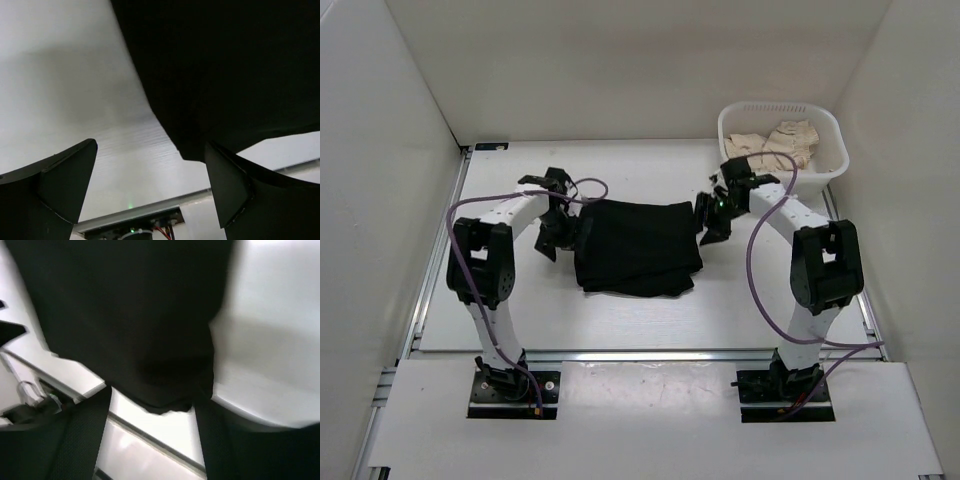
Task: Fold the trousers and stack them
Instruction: Fold the trousers
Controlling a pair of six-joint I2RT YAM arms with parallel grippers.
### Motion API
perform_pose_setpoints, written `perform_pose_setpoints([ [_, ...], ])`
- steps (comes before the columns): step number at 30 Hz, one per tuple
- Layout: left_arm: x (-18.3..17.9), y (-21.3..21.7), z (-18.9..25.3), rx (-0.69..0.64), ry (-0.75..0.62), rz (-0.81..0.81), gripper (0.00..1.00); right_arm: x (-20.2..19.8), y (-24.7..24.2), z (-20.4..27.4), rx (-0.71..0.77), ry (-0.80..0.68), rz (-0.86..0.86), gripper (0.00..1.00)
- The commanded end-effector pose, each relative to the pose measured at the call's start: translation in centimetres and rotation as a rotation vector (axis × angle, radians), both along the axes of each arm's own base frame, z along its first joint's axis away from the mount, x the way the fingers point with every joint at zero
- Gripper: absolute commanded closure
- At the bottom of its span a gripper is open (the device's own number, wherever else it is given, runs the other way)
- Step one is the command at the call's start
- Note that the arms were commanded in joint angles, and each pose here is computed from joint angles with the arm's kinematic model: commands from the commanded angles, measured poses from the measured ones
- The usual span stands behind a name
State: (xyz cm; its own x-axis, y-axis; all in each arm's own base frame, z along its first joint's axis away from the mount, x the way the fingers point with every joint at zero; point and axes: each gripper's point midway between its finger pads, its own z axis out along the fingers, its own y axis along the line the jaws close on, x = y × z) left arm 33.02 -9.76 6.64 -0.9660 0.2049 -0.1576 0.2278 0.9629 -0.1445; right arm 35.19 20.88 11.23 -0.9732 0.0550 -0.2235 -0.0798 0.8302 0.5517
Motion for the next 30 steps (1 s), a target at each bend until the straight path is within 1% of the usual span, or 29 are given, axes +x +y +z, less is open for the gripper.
perform_pose_setpoints([
  [1,-1.7,-1.3,-1.8,-0.084,0.074,-0.014,0.0,-3.0,-1.0,-2.9,-0.059,0.082,-0.075,0.48],
  [2,-1.5,-1.7,-2.1,-0.085,0.07,-0.025,0.0,-3.4,-1.1,-3.6,-0.06,0.094,-0.082,0.63],
  [3,-1.4,-1.7,-2.8,-0.082,0.082,-0.024,0.0,-3.8,-1.0,-4.4,-0.055,0.114,-0.077,0.85],
  [5,-1.4,-1.9,-3.7,-0.069,0.097,-0.032,0.02,-4.6,-0.8,-6.6,-0.048,0.172,-0.077,1.0],
  [7,-1.9,-2.0,-4.9,-0.076,0.131,-0.032,0.08,-4.8,-0.8,-7.5,-0.018,0.188,-0.084,1.0],
  [8,-2.0,-2.0,-5.1,-0.076,0.133,-0.031,0.11,-5.2,-0.9,-8.6,-0.019,0.204,-0.093,1.0],
  [9,-2.6,-2.3,-5.6,-0.08,0.154,-0.04,0.2,-5.4,-1.3,-8.7,-0.019,0.216,-0.113,1.0],
  [10,-2.9,-2.2,-5.8,-0.078,0.163,-0.04,0.23,-5.7,-1.4,-9.2,-0.02,0.219,-0.113,1.0],
  [11,-3.4,-2.1,-6.3,-0.075,0.175,-0.039,0.25,-6.5,-2.0,-9.7,-0.024,0.234,-0.124,1.0],
  [13,-3.5,-2.1,-6.5,-0.075,0.174,-0.039,0.25,-7.2,-2.7,-10.6,-0.059,0.24,-0.117,1.0],
  [15,-4.4,-2.0,-6.9,-0.079,0.201,-0.038,0.26,-7.7,-3.5,-10.9,-0.102,0.24,-0.113,1.0],
  [16,-4.4,-2.0,-6.9,-0.079,0.201,-0.038,0.29,-8.1,-3.9,-11.1,-0.12,0.236,-0.1,1.0],
  [18,-4.3,-2.0,-6.7,-0.081,0.193,-0.039,0.31,-8.5,-4.7,-10.8,-0.149,0.238,-0.097,1.0],
  [19,-4.3,-2.0,-6.7,-0.081,0.193,-0.039,0.31,-7.9,-5.1,-9.7,-0.166,0.193,-0.099,0.89],
  [21,-4.4,-2.0,-6.2,-0.083,0.181,-0.04,0.28,-7.2,-5.7,-7.6,-0.201,0.13,-0.09,0.76],
  [22,-4.3,-2.0,-5.9,-0.086,0.169,-0.041,0.28,-6.4,-6.0,-5.7,-0.209,0.066,-0.105,0.66],
  [23,-4.3,-2.0,-5.9,-0.086,0.169,-0.041,0.28,-6.1,-5.8,-4.6,-0.226,0.025,-0.1,0.4],
  [24,-4.2,-2.2,-5.5,-0.097,0.16,-0.042,0.28,-5.2,-5.9,-3.1,-0.25,-0.032,-0.11,0.3],
  [25,-4.2,-2.2,-5.5,-0.097,0.16,-0.042,0.28,-5.2,-5.6,-1.7,-0.251,-0.07,-0.106,0.25],
  [26,-4.2,-2.2,-5.5,-0.097,0.16,-0.042,0.28,-5.3,-4.6,-1.0,-0.239,-0.089,-0.088,0.23],
  [28,-4.2,-2.2,-5.5,-0.097,0.16,-0.042,0.28,-6.0,-3.7,-0.9,-0.245,-0.078,-0.078,0.23],
  [29,-4.2,-2.2,-5.5,-0.097,0.16,-0.042,0.29,-6.5,-2.8,-2.3,-0.271,-0.012,-0.097,0.28],
  [30,-4.2,-2.2,-5.5,-0.097,0.16,-0.042,0.29,-6.5,-2.8,-2.3,-0.271,-0.012,-0.097,0.28],
])
